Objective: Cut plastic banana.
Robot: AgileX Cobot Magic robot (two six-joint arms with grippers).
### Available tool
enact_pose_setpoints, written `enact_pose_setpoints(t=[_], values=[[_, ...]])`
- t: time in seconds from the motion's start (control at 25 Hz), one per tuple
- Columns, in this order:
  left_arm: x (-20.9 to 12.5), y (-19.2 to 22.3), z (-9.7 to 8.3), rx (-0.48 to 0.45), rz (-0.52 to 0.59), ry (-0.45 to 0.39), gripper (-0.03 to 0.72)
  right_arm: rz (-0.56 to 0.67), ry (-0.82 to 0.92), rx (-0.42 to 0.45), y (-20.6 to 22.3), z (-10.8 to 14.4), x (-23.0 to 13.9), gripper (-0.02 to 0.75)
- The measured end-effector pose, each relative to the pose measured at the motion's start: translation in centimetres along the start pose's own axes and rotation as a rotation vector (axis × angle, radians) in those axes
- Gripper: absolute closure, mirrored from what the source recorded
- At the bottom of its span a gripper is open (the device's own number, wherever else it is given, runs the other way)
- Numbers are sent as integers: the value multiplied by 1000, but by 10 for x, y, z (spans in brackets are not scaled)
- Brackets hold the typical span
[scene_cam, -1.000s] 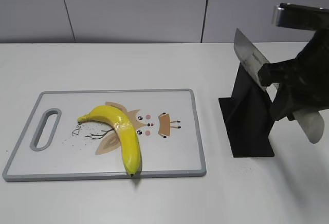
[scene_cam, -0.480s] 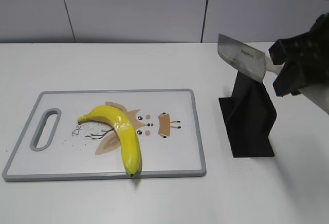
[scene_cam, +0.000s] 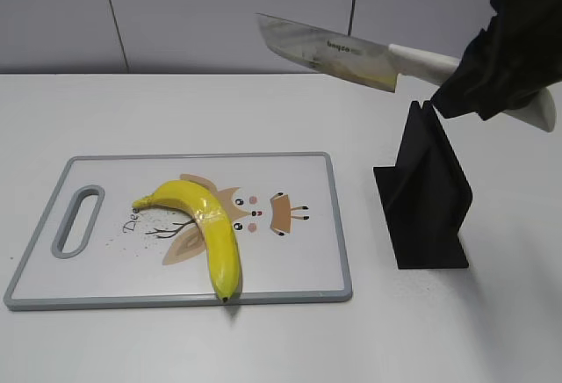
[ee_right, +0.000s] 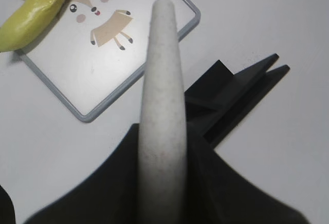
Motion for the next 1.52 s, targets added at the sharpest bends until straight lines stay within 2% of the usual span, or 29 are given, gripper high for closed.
enact_pose_setpoints(t=[0.12,0.28,0.44,0.6,0.76,0.92,1.12,1.24,1.36,1.52], values=[[13,16,-2,-47,5,37,76,5,-37,33,11,2,6,548],[27,38,-15,-165,-10,119,78,4,-128,84,27,5,17,548],[37,54,-30,-280,8,259,83,14,-287,139,44,7,28,548],[54,69,-42,-376,33,415,92,69,-519,281,60,20,24,548],[75,82,-56,-476,73,561,94,45,-591,361,71,27,34,548],[91,100,-70,-590,146,702,100,12,-674,400,79,29,44,548],[103,132,-82,-733,286,824,101,-6,-703,458,89,33,51,549],[93,151,-90,-830,385,867,101,-38,-702,490,92,38,55,549],[77,172,-97,-893,470,868,101,-33,-710,520,96,41,52,549],[64,198,-102,-897,508,860,112,-11,-701,548,105,42,47,549]])
Point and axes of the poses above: a point on each arm's last joint axis where the gripper is mounted, y pointing out along that axis toward the gripper, z along the wrist's bending axis when the last joint is at zero, x = y × z, the point moved 8 cm from there along y, pointing out along that axis toward the gripper, and after that the axes turned 8 degrees about y, right-handed, at the moved point
